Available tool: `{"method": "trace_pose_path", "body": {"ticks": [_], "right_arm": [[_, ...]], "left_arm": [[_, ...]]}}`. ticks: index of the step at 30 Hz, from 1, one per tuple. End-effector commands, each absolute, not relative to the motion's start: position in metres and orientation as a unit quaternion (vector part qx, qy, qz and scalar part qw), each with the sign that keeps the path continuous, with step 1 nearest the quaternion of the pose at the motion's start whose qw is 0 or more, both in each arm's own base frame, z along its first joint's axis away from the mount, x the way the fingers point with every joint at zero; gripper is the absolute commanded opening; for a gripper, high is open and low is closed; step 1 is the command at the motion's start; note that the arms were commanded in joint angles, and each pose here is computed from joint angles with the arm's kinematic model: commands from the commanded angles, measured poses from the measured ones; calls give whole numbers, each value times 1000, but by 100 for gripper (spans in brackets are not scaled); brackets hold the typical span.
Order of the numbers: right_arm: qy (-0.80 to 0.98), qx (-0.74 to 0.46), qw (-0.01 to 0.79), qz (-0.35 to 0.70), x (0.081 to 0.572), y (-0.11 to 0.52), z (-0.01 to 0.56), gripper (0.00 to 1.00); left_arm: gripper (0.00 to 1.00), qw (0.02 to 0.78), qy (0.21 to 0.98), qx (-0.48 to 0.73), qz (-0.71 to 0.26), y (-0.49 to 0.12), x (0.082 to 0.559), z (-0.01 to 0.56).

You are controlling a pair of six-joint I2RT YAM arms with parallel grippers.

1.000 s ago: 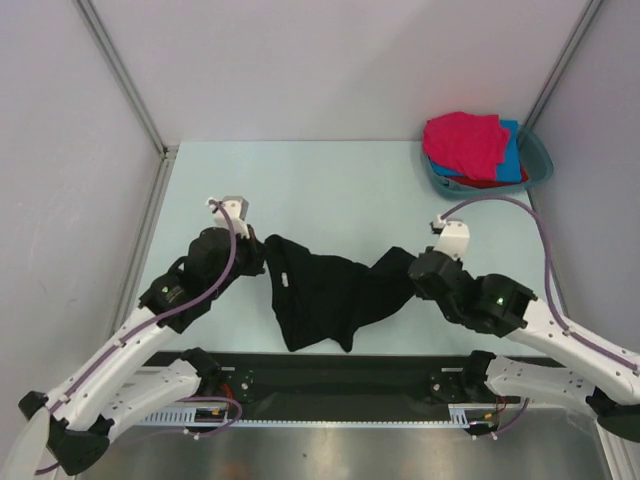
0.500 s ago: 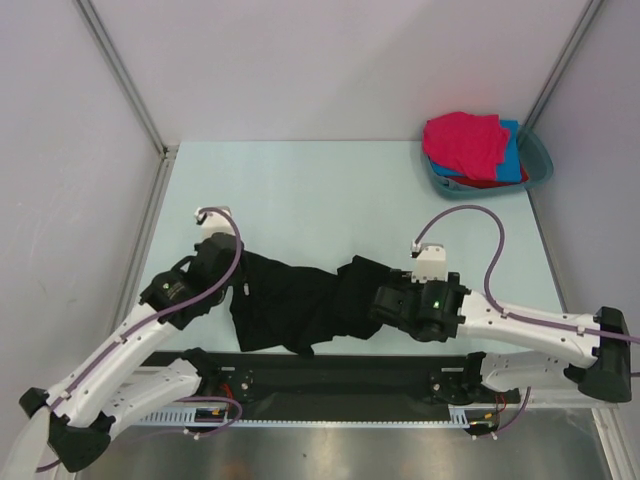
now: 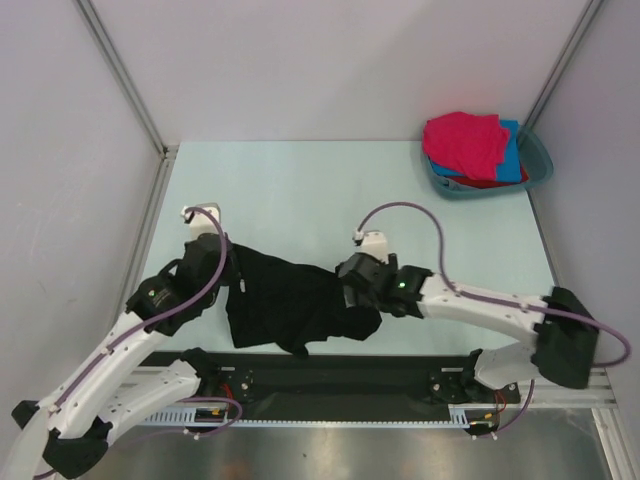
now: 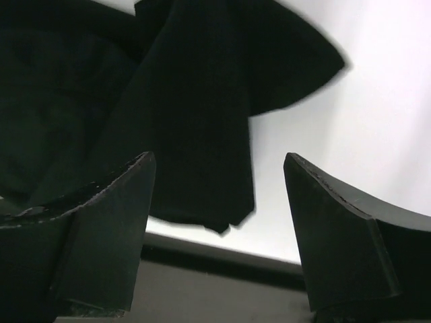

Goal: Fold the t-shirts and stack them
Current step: Flatten the tshirt out

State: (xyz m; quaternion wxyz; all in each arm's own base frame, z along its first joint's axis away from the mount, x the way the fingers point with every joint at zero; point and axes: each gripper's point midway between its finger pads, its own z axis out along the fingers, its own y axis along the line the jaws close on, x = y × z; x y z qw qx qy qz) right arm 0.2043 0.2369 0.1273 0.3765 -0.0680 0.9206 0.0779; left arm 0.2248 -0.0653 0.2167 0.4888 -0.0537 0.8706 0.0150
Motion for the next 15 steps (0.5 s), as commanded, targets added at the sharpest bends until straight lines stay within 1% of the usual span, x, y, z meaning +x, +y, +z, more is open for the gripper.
{"method": "trace_pose_path", "body": {"ticks": [1, 4, 9, 13, 15], "right_arm": [[919, -128, 361, 91, 213, 279, 112, 80], [913, -142, 372, 84, 223, 293, 104, 80], [905, -146, 390, 86, 238, 305, 114, 81], [900, -161, 394, 92, 238, 316, 122, 81], [895, -170, 398, 111, 236, 327, 130, 82]], "left_arm": [[0, 527, 847, -61, -27, -70, 227, 255], [0, 528, 846, -59, -37, -70, 223, 259], [0, 530, 845, -57, -43, -70, 220, 258], [0, 527, 847, -48, -52, -76, 221, 256], [0, 526, 847, -45, -57, -78, 221, 255]]}}
